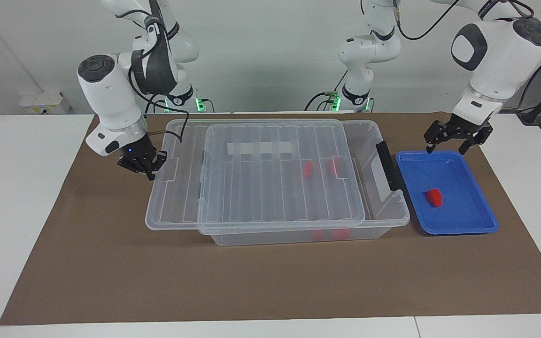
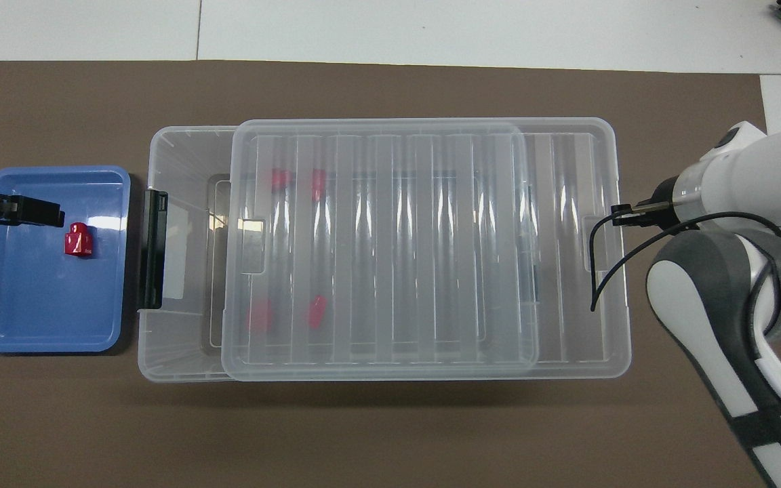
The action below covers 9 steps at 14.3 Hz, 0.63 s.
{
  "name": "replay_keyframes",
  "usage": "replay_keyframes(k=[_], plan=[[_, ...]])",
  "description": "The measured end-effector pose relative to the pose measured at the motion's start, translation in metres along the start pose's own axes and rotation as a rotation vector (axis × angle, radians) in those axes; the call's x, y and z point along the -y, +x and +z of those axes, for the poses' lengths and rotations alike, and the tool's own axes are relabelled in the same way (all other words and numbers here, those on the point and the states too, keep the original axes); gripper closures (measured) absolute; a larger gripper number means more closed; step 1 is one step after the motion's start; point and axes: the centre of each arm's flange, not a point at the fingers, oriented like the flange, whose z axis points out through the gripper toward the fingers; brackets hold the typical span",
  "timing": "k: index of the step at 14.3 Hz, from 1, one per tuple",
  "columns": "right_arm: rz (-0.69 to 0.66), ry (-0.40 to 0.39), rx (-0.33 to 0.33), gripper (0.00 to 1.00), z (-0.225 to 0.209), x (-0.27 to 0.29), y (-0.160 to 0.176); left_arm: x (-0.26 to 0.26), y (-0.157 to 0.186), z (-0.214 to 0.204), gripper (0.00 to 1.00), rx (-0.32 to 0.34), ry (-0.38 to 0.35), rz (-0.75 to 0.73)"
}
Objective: Place red block in blue tray from box
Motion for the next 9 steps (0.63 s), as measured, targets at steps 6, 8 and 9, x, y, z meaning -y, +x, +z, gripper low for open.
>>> replay_keyframes(k=[6,8,9], plan=[[-0.008,0.008,0.0,0.99,-0.001,0.052,-0.003,-0.025,-0.005,-0.014,0.0,0.014,-0.007,-0.066],[0.002,0.009,0.0,0.99,-0.001,0.063,-0.005,-0.041,-0.008,-0.021,0.0,0.027,-0.008,-0.113],[0.003,0.01,0.0,0.99,-0.001,0.069,-0.005,-0.05,-0.009,-0.025,0.0,0.027,-0.007,-0.115]])
